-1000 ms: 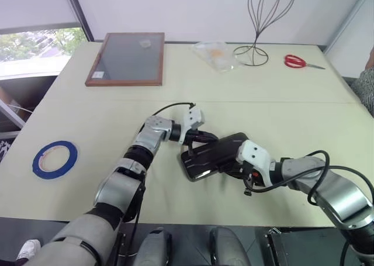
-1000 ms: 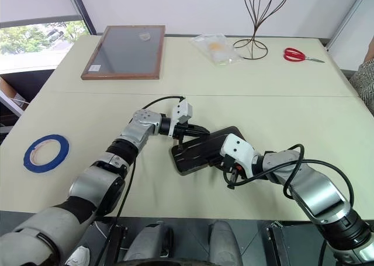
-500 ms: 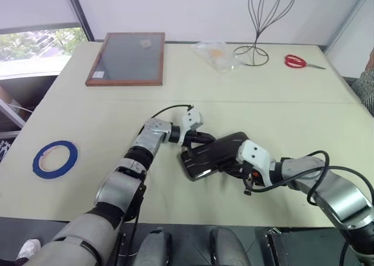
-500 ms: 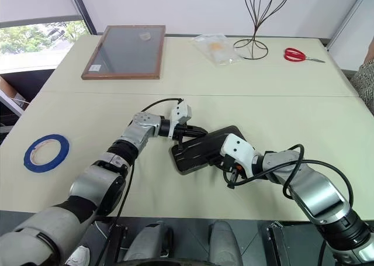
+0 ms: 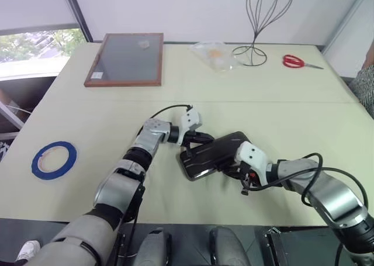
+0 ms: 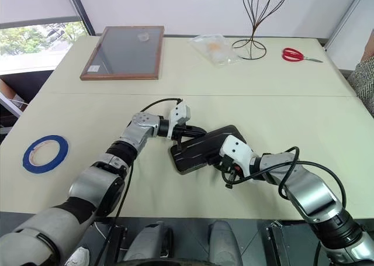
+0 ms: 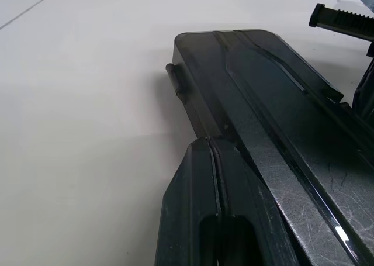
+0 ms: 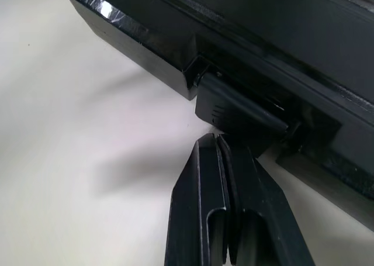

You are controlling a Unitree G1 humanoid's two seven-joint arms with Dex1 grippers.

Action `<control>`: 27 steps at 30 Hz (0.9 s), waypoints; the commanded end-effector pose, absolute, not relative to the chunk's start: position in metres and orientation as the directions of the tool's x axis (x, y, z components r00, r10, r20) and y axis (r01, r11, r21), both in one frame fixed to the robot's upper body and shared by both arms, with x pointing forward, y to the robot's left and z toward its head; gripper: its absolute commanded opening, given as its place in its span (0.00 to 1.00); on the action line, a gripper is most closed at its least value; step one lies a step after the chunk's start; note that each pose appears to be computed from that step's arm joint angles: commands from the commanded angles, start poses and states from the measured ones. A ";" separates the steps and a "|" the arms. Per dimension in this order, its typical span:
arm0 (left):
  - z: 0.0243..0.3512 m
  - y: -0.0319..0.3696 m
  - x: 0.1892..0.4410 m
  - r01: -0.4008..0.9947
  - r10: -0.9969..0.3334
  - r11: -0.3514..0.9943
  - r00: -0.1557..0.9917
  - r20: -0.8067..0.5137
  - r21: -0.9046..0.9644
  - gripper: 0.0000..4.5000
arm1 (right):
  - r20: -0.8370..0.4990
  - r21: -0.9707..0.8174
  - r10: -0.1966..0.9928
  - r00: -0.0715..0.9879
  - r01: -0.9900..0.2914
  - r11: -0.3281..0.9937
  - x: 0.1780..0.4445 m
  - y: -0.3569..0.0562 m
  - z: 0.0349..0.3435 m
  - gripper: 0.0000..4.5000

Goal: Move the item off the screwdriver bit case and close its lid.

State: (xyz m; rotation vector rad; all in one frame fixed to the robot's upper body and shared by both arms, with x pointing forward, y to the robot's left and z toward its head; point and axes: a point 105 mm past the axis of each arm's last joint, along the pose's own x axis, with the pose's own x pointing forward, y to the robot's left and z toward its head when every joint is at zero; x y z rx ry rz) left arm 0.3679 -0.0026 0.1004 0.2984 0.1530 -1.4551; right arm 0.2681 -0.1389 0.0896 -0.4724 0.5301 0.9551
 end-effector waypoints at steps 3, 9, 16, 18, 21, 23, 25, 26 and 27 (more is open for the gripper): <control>0.089 -0.016 0.349 0.997 -0.953 -0.020 0.004 -0.304 0.077 0.00 | -0.546 -0.279 0.585 0.599 -0.789 0.547 0.291 -0.144 0.110 0.01; 0.086 -0.013 0.347 0.998 -0.953 -0.022 -0.001 -0.304 0.066 0.00 | -0.529 -0.298 0.579 0.621 -0.774 0.558 0.298 -0.143 0.114 0.01; 0.083 -0.015 0.342 0.998 -0.952 -0.033 -0.015 -0.306 0.053 0.00 | -0.516 -0.308 0.593 0.619 -0.779 0.546 0.303 -0.136 0.118 0.01; 0.082 -0.015 0.342 0.998 -0.952 -0.033 -0.016 -0.307 0.052 0.00 | -0.511 -0.307 0.602 0.614 -0.784 0.540 0.302 -0.134 0.120 0.01; 0.081 -0.016 0.341 0.998 -0.951 -0.033 -0.017 -0.308 0.049 0.00 | -0.507 -0.305 0.613 0.606 -0.791 0.529 0.301 -0.130 0.122 0.01; 0.080 -0.015 0.341 0.998 -0.950 -0.032 -0.015 -0.312 0.049 0.00 | -0.510 -0.303 0.620 0.596 -0.799 0.520 0.299 -0.128 0.122 0.01; 0.082 -0.013 0.345 0.998 -0.951 -0.016 0.002 -0.310 0.054 0.00 | -0.533 -0.294 0.617 0.579 -0.810 0.507 0.293 -0.130 0.120 0.01; 0.084 -0.011 0.347 0.998 -0.951 -0.007 0.011 -0.308 0.059 0.00 | -0.545 -0.289 0.614 0.571 -0.815 0.502 0.290 -0.132 0.119 0.01; 0.086 -0.009 0.349 0.998 -0.952 0.001 0.021 -0.306 0.066 0.00 | -0.554 -0.284 0.613 0.563 -0.820 0.497 0.287 -0.133 0.118 0.01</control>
